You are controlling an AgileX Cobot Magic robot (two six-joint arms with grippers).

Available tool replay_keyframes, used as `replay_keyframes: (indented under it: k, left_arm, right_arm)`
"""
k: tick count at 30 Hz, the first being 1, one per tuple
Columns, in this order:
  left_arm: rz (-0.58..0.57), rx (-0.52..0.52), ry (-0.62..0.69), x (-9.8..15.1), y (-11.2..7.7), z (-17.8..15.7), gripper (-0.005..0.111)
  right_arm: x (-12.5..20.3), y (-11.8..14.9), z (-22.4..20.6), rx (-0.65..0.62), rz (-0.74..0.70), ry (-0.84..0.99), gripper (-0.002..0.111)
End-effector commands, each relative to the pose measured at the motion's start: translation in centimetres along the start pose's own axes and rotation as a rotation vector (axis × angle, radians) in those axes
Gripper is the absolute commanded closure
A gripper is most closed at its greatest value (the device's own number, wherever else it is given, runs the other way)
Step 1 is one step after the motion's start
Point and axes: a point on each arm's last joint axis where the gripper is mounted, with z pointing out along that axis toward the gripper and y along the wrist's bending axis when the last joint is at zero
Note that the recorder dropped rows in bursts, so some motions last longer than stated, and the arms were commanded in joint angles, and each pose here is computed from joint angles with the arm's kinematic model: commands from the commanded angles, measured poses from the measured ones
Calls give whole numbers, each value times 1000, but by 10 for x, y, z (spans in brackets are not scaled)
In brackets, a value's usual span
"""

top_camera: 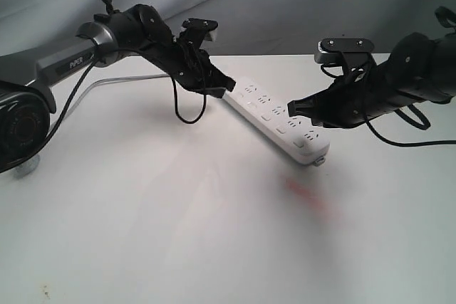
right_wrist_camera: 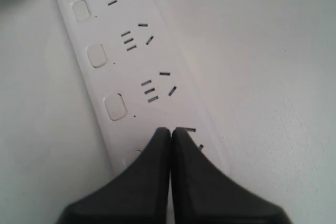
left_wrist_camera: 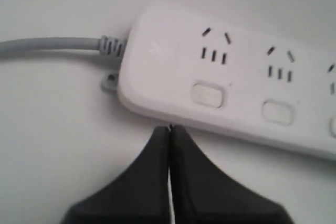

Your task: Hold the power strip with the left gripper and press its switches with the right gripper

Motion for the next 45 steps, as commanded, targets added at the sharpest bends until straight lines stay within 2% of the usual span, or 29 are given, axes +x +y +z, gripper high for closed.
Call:
replay_keyframes:
  k: [1, 3, 5, 12, 14, 18, 20, 26, 33, 38, 45]
  left_arm:
    - [218, -77, 46, 2, 7, -2, 107]
    - [295, -74, 38, 1, 7, -2, 107]
    - [291, -79, -9, -3, 6, -1, 107]
    - [98, -8, -227, -20, -1, 0, 107]
    - [66, 20, -236, -18, -1, 4, 106]
    - [-127, 77, -230, -11, 0, 17, 106]
    - [-165, 105, -197, -2, 1, 27, 106]
    - [-177, 123, -150, 10, 3, 41, 106]
    - [-174, 123, -151, 10, 3, 41, 106]
    - [-178, 123, -150, 10, 3, 41, 106]
    - [-175, 123, -150, 10, 3, 41, 106]
  right_arm:
    - [-3, 1, 0, 2, -5, -22, 108]
    - [-4, 1, 0, 3, -5, -26, 108]
    - [-4, 1, 0, 5, -5, -32, 108]
    - [-5, 1, 0, 7, -5, -38, 108]
    - [-5, 1, 0, 7, -5, -40, 108]
    - [-5, 1, 0, 7, -5, -40, 108]
    - [-5, 1, 0, 8, -5, -42, 108]
    - [-4, 1, 0, 4, -5, -28, 108]
    - [6, 26, 5, -40, -91, 31, 108]
    - [18, 24, 24, -37, -79, 95, 108]
    - [14, 21, 28, -14, -73, 35, 108]
